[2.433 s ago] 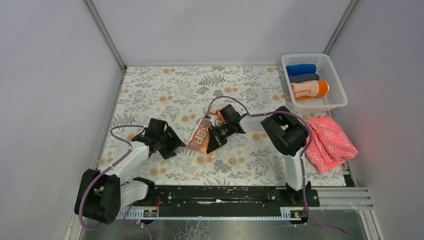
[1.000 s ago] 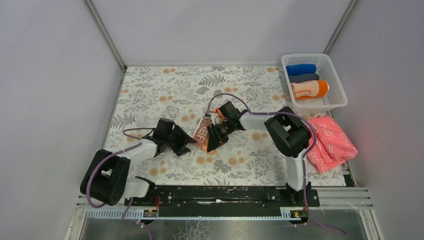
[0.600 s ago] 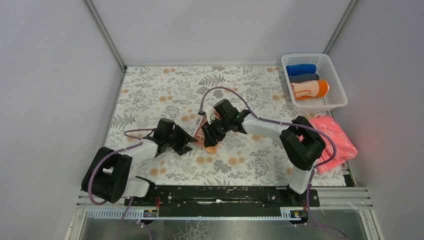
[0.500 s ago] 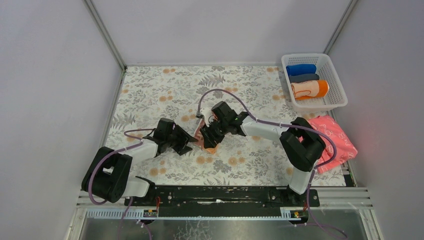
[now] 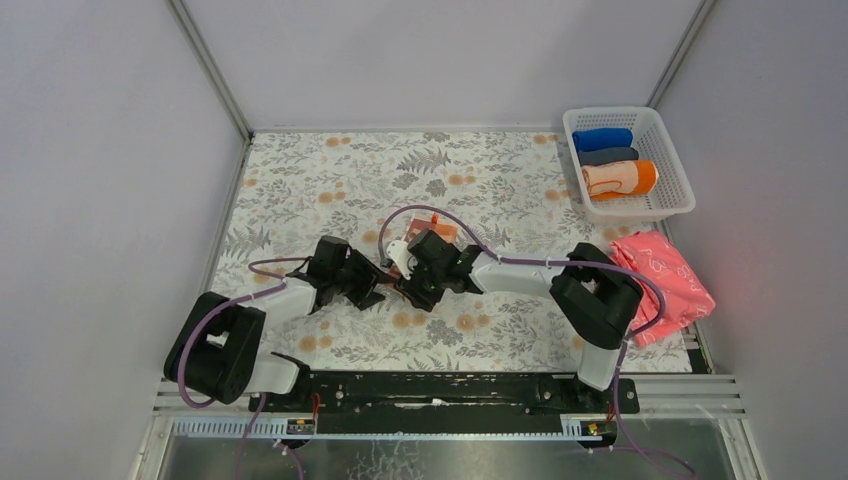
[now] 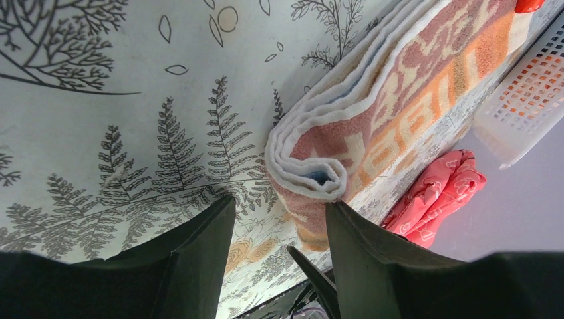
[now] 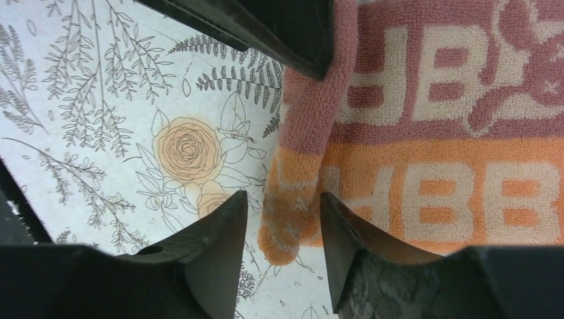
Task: Roll the towels
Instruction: Roll the towel at the center of the board.
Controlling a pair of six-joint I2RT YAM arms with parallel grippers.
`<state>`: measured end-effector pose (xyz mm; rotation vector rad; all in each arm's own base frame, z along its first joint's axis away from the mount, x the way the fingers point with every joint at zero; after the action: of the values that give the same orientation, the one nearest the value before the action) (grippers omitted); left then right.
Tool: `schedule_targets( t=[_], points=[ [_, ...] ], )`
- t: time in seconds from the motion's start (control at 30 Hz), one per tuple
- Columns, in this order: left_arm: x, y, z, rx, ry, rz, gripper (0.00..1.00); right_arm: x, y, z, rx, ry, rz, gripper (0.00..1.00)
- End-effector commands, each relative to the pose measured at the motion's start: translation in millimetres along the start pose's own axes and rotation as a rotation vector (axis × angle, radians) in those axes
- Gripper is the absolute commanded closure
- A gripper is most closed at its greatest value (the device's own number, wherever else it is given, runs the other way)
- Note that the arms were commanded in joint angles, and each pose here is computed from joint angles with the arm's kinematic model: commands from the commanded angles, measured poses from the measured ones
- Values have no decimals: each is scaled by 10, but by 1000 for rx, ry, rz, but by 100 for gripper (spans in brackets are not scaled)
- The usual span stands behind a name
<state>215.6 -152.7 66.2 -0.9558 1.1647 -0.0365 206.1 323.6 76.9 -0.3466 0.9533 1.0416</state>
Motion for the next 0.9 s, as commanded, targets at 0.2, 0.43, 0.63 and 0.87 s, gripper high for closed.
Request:
schedule_targets(
  t=[0.2, 0.43, 0.63, 0.87],
  points=[
    [61, 639, -176, -29, 27, 293, 46, 54, 117, 74, -63, 24, 65, 80],
    [54, 635, -171, -23, 30, 302, 47, 11, 116, 150, 106, 13, 334, 100],
    [33, 662, -181, -32, 30, 322, 50, -34, -68, 195, 284, 2, 473, 100],
    [33, 716, -184, -42, 24, 361, 56, 38, -237, -19, 460, 45, 457, 93]
  ],
)
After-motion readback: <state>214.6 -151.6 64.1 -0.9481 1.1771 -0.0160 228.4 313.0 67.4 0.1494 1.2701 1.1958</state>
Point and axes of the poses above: each gripper's point midway between its finger pads, its own x axis out along the fingers, its own y axis along the line the jaws close on, z = x × y, the point moved 6 cm from there along -x, back along the fingers, and after that the axes turned 10 degrees about x, right-handed, at the moved point
